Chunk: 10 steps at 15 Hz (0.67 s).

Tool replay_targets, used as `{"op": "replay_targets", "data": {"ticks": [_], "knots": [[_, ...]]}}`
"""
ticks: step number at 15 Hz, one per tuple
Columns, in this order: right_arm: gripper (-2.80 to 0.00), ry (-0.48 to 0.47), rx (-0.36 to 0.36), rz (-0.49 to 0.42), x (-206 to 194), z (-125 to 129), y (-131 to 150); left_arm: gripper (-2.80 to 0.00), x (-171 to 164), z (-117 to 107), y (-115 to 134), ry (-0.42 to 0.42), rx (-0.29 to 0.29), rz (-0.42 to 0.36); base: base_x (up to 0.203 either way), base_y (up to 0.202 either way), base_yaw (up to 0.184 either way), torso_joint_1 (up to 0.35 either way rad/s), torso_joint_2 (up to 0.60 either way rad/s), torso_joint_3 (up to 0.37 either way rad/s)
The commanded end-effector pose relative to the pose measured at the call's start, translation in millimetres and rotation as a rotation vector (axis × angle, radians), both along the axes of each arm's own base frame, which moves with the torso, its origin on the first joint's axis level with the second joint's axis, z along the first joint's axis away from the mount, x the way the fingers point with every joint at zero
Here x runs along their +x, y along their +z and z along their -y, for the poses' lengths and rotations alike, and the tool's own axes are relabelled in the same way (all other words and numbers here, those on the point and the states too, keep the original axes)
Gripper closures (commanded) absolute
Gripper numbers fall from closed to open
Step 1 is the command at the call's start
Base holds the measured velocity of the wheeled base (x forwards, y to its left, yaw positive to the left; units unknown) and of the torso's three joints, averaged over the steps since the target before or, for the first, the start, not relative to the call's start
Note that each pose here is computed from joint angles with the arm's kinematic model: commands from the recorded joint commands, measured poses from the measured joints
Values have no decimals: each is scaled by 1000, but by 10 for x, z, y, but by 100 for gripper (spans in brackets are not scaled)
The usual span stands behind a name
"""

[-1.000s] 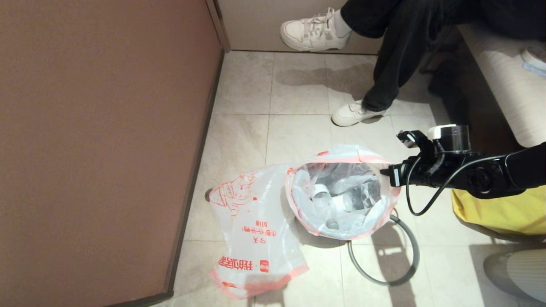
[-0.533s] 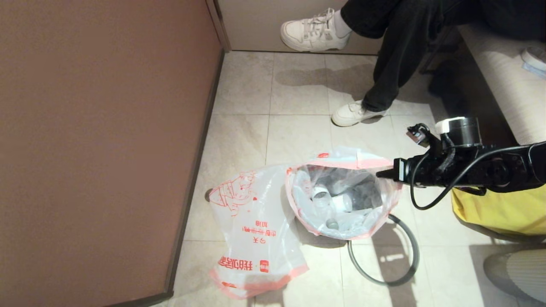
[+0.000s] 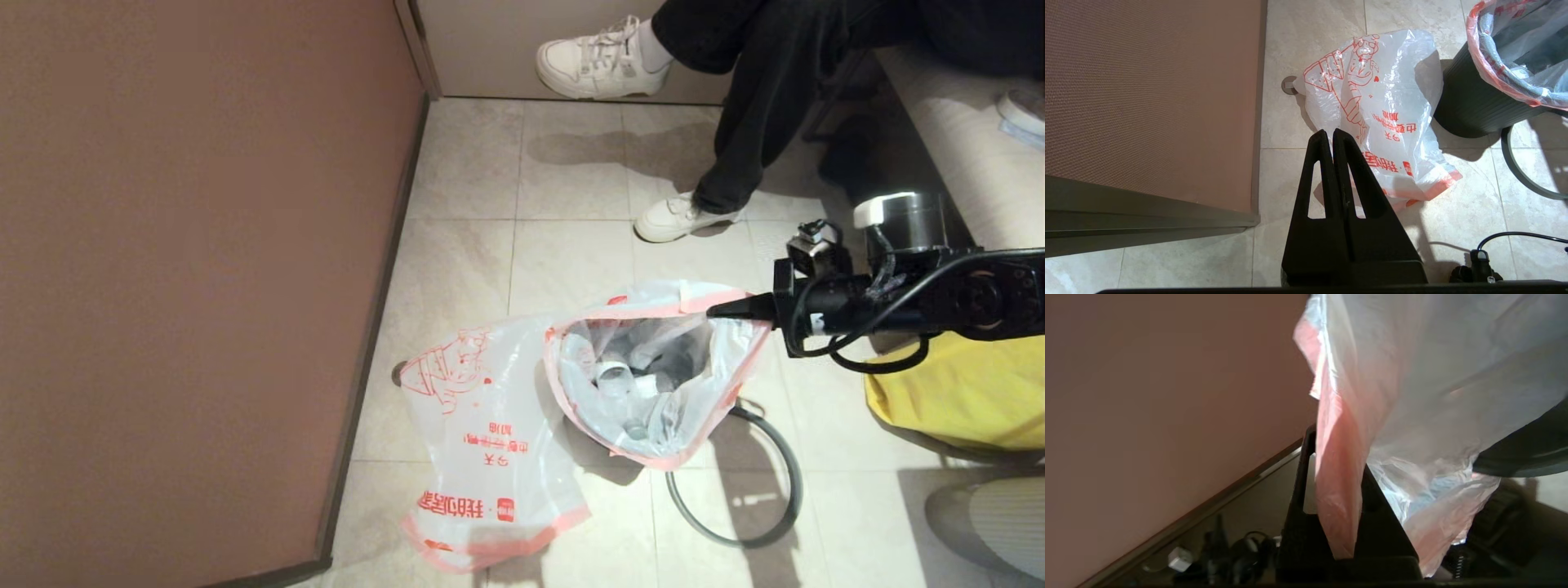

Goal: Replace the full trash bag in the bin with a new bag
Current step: Place the trash bag on the floor

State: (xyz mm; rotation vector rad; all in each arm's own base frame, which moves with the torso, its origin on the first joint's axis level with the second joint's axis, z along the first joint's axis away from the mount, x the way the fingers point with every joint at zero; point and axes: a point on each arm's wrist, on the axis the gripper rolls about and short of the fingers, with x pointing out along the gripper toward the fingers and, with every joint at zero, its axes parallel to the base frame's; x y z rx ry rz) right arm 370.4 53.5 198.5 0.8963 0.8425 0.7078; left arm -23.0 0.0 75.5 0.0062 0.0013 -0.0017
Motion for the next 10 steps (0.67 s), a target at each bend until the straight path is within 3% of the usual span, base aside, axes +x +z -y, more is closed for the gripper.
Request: {"op": "replay_targets", "data": {"ticks": [1, 5, 10], "knots": [[0, 23, 29, 12, -89, -54, 146, 0, 1, 0, 0, 0, 0, -2, 0, 0, 0, 0, 0, 0], [0, 91, 50, 56, -283, -287, 380, 0, 1, 0, 0, 0, 0, -2, 0, 0, 0, 0, 0, 0], [0, 83, 159, 57, -452, -355, 855, 0, 1, 0, 0, 0, 0, -2, 0, 0, 0, 0, 0, 0]]}}
